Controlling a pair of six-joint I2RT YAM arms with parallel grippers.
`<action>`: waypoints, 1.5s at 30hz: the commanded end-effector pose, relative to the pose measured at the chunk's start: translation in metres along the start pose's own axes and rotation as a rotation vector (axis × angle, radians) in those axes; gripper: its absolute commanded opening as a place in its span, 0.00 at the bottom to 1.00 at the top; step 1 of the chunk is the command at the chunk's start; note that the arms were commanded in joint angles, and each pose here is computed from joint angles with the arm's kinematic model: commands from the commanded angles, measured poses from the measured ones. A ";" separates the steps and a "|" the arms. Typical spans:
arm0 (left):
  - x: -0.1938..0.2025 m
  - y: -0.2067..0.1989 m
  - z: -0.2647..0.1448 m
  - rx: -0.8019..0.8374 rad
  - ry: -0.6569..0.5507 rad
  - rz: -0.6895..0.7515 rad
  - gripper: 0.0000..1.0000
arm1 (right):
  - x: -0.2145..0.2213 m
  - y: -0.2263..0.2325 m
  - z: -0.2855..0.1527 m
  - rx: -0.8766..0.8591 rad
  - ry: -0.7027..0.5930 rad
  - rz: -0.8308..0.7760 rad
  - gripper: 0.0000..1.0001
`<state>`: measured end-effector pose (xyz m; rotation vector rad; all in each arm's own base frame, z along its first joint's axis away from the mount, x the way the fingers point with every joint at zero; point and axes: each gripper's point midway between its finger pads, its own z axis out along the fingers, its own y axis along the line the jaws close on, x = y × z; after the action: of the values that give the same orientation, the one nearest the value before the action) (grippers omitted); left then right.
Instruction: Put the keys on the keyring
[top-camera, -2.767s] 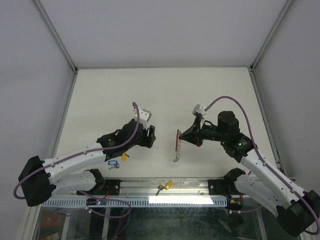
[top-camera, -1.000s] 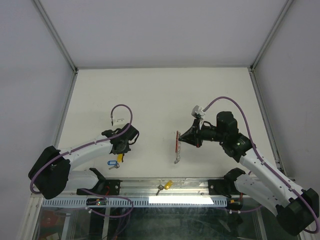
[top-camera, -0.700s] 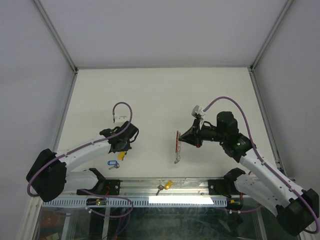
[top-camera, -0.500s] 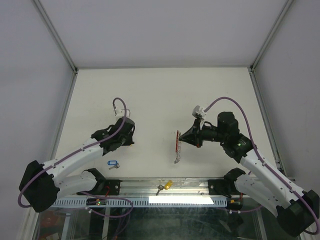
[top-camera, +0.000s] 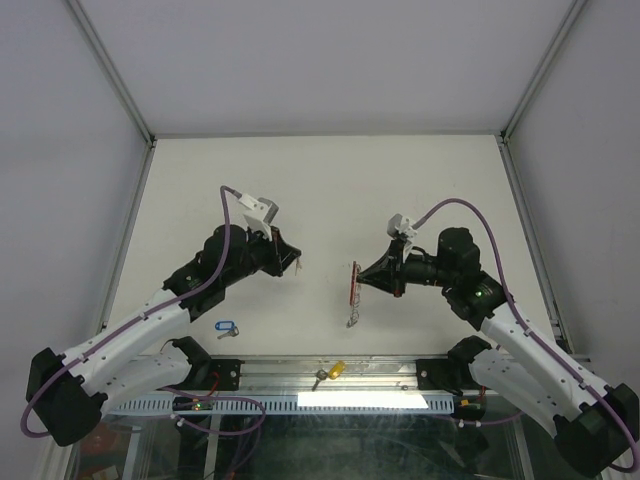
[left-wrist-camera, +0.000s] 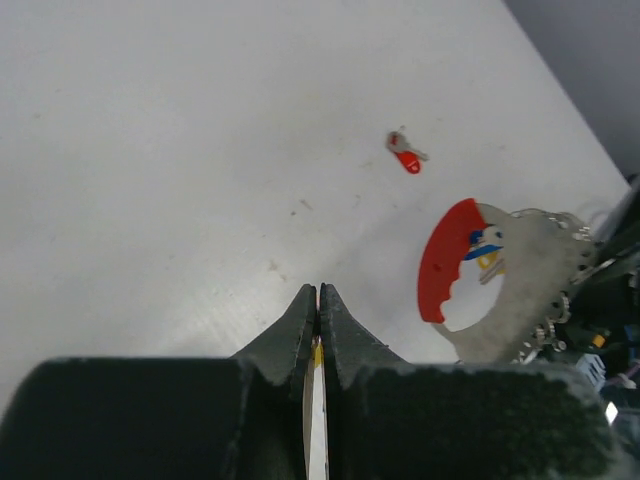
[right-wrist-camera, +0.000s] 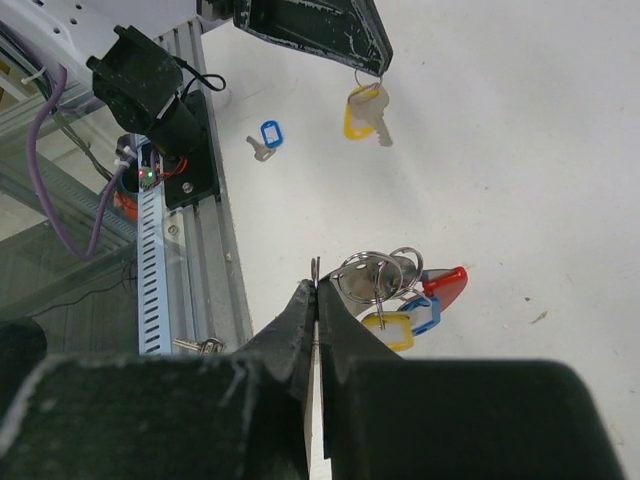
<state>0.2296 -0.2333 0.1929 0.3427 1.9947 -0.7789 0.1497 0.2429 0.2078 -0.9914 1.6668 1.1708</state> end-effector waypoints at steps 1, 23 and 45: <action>-0.037 -0.055 -0.002 0.280 -0.116 0.040 0.00 | -0.034 0.007 -0.002 -0.027 -0.123 -0.123 0.00; -0.048 -0.149 -0.051 0.915 -0.212 0.337 0.00 | -0.079 0.035 -0.009 -0.150 -0.344 -0.399 0.00; -0.063 -0.176 -0.061 1.022 -0.300 0.339 0.00 | -0.100 0.045 -0.009 -0.153 -0.477 -0.510 0.00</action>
<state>0.1358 -0.3214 0.3139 1.0251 1.1880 -1.4698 0.1398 0.2590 0.2920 -1.0721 0.9980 1.1268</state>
